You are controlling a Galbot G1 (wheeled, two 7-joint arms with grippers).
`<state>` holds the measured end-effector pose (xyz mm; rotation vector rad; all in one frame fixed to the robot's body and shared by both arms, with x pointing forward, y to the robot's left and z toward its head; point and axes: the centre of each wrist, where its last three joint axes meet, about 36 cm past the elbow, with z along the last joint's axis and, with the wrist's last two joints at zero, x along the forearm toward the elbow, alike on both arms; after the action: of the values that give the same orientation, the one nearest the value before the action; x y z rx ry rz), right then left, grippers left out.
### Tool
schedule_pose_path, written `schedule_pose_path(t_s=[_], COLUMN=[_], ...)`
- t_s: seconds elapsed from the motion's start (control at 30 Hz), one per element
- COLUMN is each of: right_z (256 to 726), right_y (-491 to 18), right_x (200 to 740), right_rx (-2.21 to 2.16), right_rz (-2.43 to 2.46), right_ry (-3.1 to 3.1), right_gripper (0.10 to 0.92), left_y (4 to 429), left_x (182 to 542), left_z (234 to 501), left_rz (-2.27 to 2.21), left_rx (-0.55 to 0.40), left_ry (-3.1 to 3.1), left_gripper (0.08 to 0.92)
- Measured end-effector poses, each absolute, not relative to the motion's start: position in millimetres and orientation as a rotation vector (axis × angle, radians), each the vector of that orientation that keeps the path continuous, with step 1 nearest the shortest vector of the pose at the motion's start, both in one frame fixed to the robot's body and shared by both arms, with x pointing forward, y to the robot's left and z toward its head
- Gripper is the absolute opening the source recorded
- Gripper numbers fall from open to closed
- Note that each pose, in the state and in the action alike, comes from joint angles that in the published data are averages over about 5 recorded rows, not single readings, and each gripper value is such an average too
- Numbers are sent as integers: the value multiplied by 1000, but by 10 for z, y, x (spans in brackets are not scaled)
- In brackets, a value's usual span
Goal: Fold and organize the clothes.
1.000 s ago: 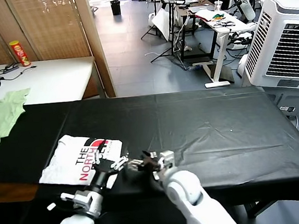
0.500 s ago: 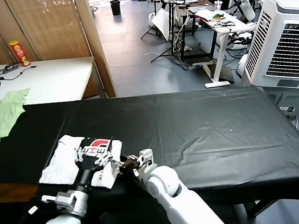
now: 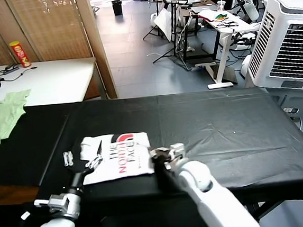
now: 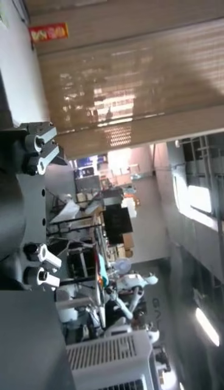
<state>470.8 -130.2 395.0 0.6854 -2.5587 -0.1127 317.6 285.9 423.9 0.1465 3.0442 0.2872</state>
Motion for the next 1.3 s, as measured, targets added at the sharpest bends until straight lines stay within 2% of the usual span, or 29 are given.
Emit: schedule_pose_path(t_s=[0.1, 0.2, 0.3, 0.43, 0.57, 0.73, 1.0, 1.3], right_z=[3947, 3996, 4084, 4187, 4221, 4167, 4057, 4097], right_y=[-1566, -1718, -1787, -1845, -1920, -2022, -2264, -2425], right_x=[4696, 4604, 4432, 4107, 3769, 3349, 2787, 2299], right_rx=[645, 620, 584, 504, 418, 313, 145, -21], right_rz=[-15, 57, 84, 96, 93, 107, 134, 195], right_ry=[-2591, -2616, -2654, -2738, -2815, -2902, -3006, -3012], right_gripper=[130, 199, 343, 577, 752, 797, 798, 798], left_y=[2890, 2916, 2927, 2890, 2853, 2814, 2819, 3010], left_x=[3161, 3139, 3112, 3053, 2998, 2938, 2851, 2707], left_z=[4185, 4130, 4102, 4110, 4141, 4196, 4286, 4359], left_rz=[281, 261, 255, 207, 175, 130, 21, 19], left_rx=[139, 143, 151, 123, 112, 99, -1, -31], left_ry=[3059, 3062, 3070, 3105, 3116, 3142, 3257, 3378], left_gripper=[798, 798, 798, 798, 798, 798, 798, 798])
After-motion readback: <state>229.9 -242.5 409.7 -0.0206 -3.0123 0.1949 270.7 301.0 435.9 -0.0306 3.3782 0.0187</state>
